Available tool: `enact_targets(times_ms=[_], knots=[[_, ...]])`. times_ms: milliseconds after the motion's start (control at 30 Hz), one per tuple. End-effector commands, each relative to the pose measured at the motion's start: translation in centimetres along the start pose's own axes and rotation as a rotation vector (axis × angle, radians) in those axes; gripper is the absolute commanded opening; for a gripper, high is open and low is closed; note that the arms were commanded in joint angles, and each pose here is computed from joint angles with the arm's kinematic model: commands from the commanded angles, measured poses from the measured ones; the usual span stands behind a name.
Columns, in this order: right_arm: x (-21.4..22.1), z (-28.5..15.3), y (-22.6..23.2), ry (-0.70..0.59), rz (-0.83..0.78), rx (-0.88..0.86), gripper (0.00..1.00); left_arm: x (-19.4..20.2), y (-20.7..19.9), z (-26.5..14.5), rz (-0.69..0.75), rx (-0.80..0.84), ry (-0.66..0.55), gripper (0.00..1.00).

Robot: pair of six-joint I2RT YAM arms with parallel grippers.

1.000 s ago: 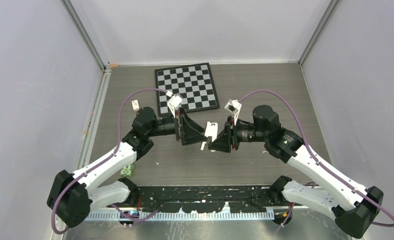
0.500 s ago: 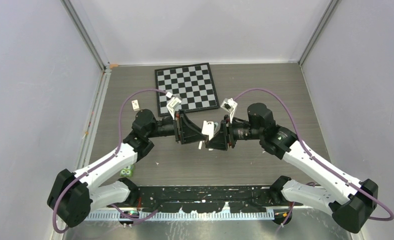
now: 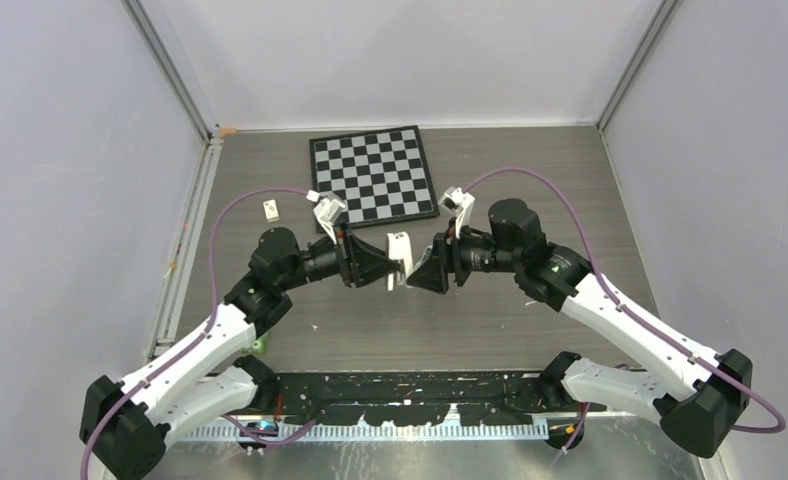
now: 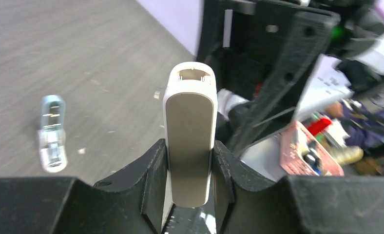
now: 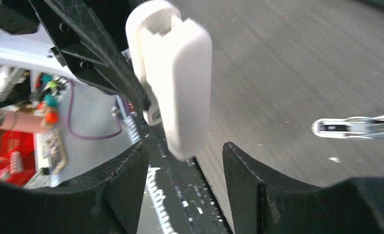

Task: Load the staples into the stapler

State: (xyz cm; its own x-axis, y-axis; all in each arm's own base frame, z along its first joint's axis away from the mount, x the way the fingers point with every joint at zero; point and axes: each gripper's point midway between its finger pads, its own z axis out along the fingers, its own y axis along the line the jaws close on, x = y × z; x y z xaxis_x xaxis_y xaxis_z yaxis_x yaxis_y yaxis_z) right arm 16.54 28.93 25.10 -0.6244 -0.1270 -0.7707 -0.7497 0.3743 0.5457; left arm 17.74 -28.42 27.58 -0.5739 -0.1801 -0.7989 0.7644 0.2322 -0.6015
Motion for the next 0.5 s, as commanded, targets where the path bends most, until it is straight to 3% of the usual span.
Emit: enact_targets(times_ms=[0,167,467], knots=[[-3.7,-2.0,-0.7,-0.110,-0.098,0.143,0.66,-3.8,3.4,-1.3,0.062,-0.265,-0.163,0.00],[-4.1,-1.9,-1.7,-0.099,-0.176,0.251,0.68,-5.7,4.4,-2.0,0.067,-0.349,-0.255,0.00],[-4.2,0.8,-2.3,-0.114,-0.285,0.333,0.69,-7.6,3.4,-2.4,-0.011,-0.334,-0.362,0.00]])
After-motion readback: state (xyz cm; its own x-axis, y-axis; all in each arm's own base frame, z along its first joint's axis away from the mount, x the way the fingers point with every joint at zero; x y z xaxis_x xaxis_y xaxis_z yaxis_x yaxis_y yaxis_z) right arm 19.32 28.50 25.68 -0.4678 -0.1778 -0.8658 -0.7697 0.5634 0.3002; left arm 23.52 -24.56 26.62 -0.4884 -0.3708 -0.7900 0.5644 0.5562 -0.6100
